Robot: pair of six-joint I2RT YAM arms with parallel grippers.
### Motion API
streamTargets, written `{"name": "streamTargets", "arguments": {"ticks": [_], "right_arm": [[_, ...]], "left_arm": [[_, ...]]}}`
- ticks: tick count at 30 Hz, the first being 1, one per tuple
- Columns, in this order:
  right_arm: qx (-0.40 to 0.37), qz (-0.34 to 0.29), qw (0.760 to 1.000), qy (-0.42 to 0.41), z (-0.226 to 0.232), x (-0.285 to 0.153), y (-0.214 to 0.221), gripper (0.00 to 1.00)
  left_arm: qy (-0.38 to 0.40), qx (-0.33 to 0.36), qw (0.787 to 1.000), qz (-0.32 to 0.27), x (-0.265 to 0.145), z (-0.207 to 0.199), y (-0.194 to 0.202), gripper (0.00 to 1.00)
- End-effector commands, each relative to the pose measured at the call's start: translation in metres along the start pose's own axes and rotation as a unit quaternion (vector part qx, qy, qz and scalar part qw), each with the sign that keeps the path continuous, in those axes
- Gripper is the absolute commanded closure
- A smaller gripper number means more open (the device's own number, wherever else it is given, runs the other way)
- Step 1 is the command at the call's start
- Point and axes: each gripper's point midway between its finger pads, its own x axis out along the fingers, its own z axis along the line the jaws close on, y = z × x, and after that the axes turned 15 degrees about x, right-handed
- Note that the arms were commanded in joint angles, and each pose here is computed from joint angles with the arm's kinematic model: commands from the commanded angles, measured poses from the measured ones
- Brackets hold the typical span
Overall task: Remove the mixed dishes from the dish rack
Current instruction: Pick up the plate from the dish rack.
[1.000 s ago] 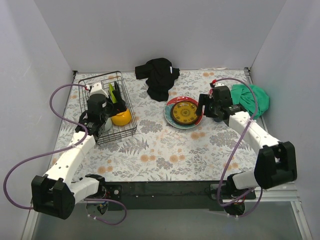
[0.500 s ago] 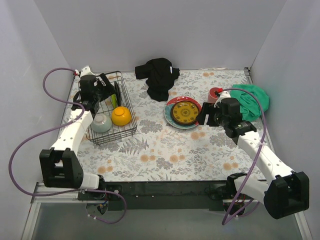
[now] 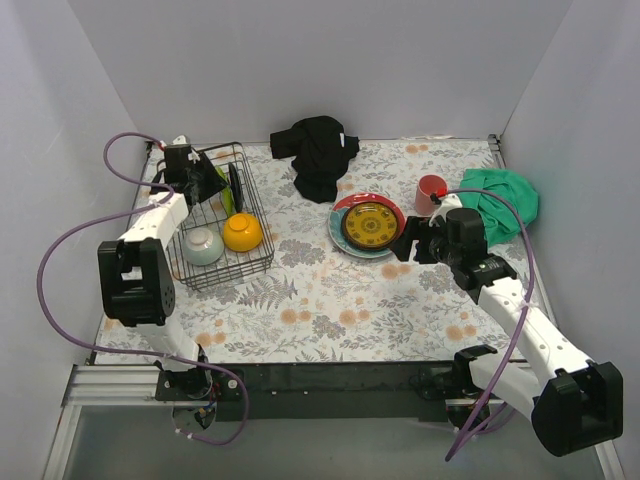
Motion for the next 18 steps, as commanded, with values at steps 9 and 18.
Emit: {"name": "streamTargets", "arguments": {"ticks": [9,18], "right_arm": [[-0.001,-0.015,1.000,-0.019,0.003,-0.003,0.001,0.21],[-0.002,-0.021,0.999,-0.028,0.008,-0.006,-0.003,0.21]], "left_arm": [[0.053,0.010,0.998,-0.032,-0.012,-0.021,-0.031,0.93],[0.046,0.033,0.993,-0.103,-0.068,-0.029,-0.078,0.99]]}}
